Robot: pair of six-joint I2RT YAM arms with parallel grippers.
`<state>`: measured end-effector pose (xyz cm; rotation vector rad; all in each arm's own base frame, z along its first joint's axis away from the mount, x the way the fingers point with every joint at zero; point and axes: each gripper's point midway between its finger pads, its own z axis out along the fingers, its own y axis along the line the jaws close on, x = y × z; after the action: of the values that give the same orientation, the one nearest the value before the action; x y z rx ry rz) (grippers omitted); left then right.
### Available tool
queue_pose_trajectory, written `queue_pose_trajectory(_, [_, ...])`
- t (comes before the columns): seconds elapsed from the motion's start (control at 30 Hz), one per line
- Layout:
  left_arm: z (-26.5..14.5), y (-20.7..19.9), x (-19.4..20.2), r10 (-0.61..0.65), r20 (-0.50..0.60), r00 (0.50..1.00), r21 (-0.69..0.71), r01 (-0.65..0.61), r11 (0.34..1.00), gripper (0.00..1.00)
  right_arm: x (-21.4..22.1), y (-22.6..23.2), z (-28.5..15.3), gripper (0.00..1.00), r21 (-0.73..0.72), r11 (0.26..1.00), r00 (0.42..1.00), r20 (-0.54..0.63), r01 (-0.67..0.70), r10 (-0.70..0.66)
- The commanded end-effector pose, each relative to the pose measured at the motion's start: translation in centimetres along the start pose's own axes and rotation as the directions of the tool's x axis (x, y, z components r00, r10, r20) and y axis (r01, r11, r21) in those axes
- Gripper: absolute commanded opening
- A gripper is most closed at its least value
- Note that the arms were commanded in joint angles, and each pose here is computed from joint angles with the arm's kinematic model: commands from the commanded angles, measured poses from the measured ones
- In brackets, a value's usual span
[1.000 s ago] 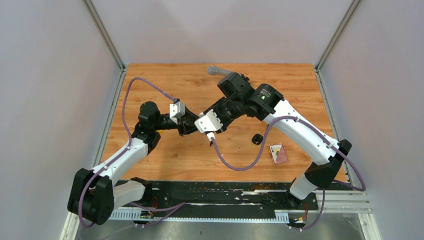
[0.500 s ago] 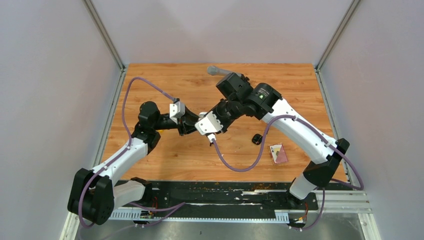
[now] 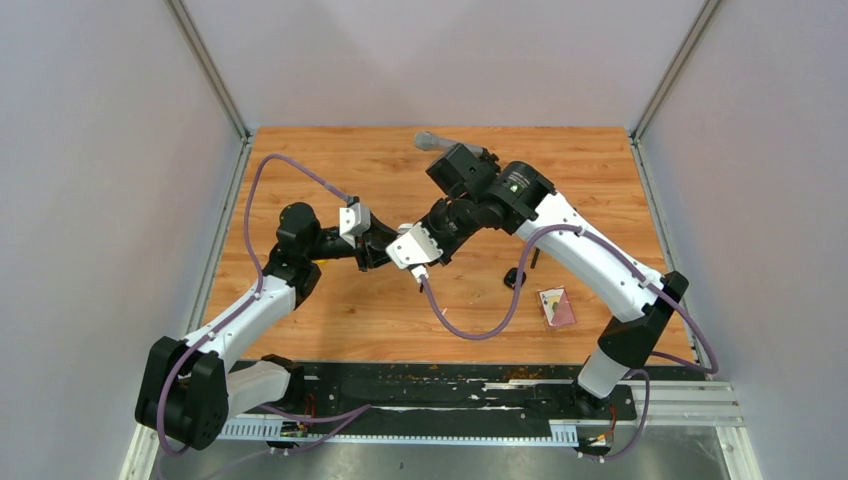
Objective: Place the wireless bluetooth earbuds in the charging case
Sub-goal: Place the earbud in the charging case.
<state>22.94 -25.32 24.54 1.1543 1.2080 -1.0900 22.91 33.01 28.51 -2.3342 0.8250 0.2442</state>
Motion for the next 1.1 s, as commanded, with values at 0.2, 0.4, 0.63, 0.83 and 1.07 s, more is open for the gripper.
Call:
queue_pose_trajectory(0.2, [0.2, 0.4, -2.7, 0.123, 0.039, 0.992, -0.002, -0.123, 0.992, 0.00, -0.4, -1.9, 0.0, 0.16, 0.022, 0.988, 0.988, 0.017, -0.155, 0.155])
queue_pose_trajectory(0.4, [0.3, 0.5, -2.5, 0.116, 0.037, 0.993, -0.008, -0.116, 0.993, 0.00, -0.2, -3.7, -0.2, 0.16, 0.092, 0.961, 0.965, 0.011, -0.261, 0.262])
queue_pose_trajectory(0.63, [0.3, 0.6, -2.5, 0.113, 0.038, 0.993, -0.010, -0.113, 0.994, 0.00, -0.2, -4.9, -0.2, 0.19, 0.154, 0.915, 0.927, 0.025, -0.374, 0.375])
queue_pose_trajectory(0.83, [0.3, 0.8, -2.5, 0.101, 0.042, 0.994, -0.024, -0.100, 0.995, 0.00, -0.9, -5.5, -0.4, 0.24, 0.184, 0.891, 0.910, 0.048, -0.414, 0.413])
queue_pose_trajectory(1.07, [0.3, 1.1, -2.4, 0.081, 0.045, 0.996, -0.045, -0.079, 0.996, 0.00, -1.7, -5.7, -3.1, 0.33, 0.223, 0.874, 0.901, 0.063, -0.432, 0.429])
